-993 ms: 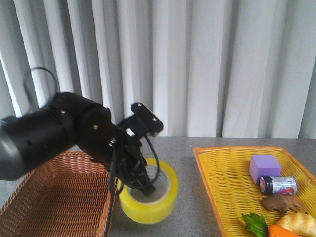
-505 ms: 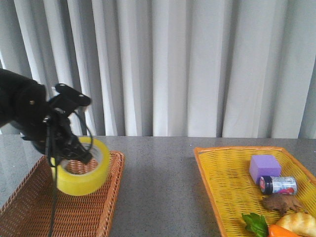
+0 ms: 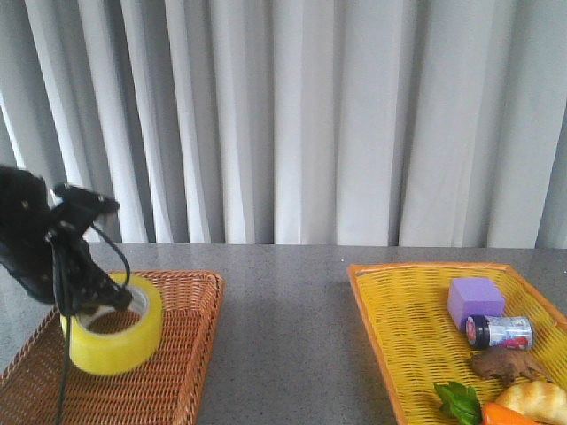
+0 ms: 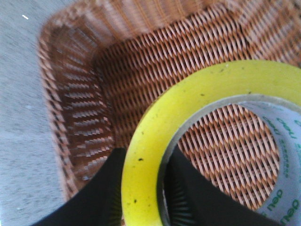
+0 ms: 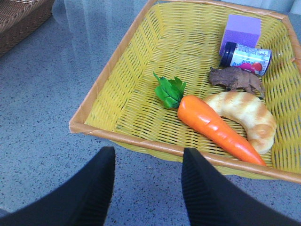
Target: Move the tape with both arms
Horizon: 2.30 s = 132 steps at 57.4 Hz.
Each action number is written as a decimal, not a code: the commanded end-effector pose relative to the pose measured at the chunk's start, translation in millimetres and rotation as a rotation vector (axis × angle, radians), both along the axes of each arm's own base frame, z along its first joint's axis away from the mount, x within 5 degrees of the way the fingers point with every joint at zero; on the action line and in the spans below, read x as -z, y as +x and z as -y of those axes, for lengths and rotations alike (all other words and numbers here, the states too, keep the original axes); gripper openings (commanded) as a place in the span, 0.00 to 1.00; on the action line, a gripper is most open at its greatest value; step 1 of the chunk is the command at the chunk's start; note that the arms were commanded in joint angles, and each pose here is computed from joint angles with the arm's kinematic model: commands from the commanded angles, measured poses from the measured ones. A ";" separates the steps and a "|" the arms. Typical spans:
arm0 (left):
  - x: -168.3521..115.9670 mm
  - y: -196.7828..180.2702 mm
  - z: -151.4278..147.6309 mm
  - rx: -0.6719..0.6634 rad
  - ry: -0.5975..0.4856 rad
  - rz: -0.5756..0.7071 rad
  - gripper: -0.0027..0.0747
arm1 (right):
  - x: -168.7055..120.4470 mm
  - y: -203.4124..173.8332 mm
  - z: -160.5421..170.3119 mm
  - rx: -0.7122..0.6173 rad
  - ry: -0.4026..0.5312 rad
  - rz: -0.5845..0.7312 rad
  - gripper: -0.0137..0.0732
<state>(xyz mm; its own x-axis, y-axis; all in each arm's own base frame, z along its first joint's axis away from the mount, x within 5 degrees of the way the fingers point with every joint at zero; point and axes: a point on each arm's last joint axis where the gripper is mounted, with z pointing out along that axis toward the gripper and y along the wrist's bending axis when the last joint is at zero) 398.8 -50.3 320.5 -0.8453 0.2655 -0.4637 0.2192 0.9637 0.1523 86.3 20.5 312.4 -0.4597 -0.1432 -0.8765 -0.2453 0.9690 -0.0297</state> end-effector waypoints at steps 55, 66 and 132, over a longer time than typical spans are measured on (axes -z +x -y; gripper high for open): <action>-60.3 -42.0 -0.6 -0.008 -0.082 0.126 0.79 | -12.7 3.2 -0.2 0.004 0.017 0.082 0.54; -82.7 -91.4 -5.5 -0.001 -0.129 0.213 0.79 | -12.7 3.2 -0.2 0.005 0.017 0.082 0.54; 18.2 -301.7 -35.0 -0.039 -0.288 0.589 0.61 | -12.6 3.1 -0.4 0.004 0.019 0.080 0.40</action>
